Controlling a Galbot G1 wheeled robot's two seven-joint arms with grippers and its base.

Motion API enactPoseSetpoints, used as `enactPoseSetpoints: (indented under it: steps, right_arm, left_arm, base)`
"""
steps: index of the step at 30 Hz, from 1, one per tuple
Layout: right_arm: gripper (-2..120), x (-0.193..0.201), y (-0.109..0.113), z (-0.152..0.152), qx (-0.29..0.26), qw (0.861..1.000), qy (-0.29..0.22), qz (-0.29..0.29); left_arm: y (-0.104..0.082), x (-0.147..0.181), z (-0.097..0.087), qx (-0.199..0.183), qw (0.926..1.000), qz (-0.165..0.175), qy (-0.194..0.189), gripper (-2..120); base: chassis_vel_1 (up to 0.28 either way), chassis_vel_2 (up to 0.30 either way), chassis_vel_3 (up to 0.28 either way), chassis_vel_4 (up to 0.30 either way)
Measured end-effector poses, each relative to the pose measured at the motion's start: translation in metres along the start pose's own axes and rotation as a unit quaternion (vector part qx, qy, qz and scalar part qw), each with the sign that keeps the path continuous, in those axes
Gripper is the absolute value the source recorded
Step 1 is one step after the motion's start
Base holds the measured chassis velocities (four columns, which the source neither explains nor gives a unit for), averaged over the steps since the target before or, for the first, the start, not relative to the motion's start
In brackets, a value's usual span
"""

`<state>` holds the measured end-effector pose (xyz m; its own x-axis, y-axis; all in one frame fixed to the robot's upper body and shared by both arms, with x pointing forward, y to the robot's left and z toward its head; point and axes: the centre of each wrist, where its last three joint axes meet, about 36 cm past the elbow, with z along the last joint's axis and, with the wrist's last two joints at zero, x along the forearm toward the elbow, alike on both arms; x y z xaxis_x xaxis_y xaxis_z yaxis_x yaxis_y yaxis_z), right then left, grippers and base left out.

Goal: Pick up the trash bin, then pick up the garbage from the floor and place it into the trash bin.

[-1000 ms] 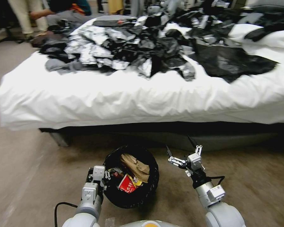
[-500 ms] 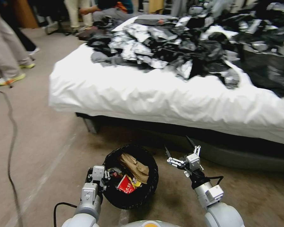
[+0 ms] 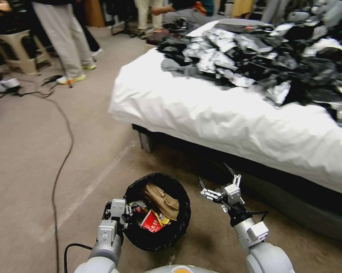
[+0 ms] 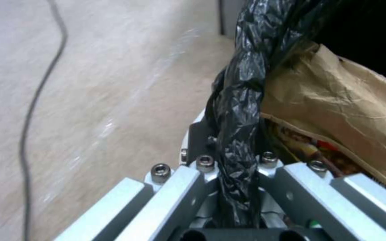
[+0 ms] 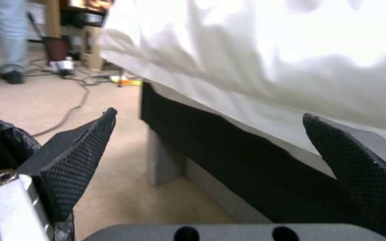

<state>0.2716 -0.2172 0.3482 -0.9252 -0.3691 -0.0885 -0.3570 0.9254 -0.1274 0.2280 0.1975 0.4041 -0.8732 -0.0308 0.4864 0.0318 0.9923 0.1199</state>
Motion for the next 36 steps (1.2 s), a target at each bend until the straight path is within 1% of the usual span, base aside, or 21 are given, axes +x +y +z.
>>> enactPoseSetpoints:
  steps: [36]
  right_arm:
    - [100, -0.0005, 0.0022, -0.0022, 0.000, 1.000, 0.000, -0.003]
  left_arm:
    - [0.0000, -0.0003, -0.0029, 0.001, 1.0000, 0.001, -0.004, 0]
  base:
    - [0.127, 0.130, 0.124, 0.125]
